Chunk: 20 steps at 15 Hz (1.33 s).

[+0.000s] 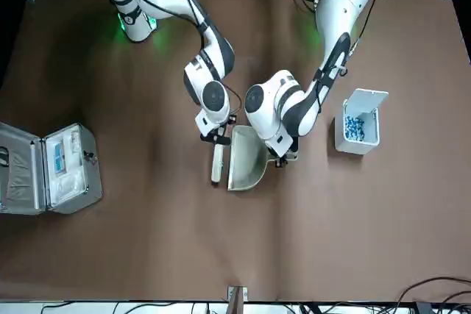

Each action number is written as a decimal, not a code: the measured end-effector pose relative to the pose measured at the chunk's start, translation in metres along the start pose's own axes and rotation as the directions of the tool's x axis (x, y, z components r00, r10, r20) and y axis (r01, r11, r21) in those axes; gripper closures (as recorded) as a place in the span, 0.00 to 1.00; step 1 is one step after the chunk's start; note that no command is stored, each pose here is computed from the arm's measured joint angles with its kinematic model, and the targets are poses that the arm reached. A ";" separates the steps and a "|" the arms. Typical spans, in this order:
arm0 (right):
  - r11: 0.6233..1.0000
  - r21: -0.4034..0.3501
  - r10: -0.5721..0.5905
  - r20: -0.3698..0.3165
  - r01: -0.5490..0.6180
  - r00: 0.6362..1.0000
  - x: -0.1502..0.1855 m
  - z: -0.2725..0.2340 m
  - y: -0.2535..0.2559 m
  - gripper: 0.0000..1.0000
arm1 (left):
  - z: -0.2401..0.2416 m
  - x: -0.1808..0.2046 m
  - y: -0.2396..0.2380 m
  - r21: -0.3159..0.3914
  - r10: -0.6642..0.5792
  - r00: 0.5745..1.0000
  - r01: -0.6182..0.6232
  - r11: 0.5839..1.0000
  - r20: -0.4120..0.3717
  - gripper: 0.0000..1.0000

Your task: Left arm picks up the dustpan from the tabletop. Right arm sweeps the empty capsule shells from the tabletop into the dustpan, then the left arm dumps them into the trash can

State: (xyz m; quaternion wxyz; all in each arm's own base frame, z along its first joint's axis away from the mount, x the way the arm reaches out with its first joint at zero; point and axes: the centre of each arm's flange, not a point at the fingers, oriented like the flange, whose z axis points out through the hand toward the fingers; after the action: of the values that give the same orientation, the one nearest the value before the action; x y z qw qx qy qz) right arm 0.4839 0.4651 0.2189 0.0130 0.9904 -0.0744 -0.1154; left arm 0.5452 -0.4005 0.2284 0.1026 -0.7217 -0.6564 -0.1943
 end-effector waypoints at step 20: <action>0.989 0.149 -0.019 0.024 0.015 1.000 -0.034 -0.018 -0.072 0.73 | 0.000 0.000 0.001 0.002 0.007 1.000 -0.007 1.000 -0.003 0.67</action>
State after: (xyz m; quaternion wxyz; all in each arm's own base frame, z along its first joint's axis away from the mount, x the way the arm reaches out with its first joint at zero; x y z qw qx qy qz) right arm 0.4660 0.5416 0.2414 -0.0629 0.9877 -0.0746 -0.1224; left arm 0.5460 -0.4002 0.2283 0.1050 -0.7235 -0.6539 -0.1947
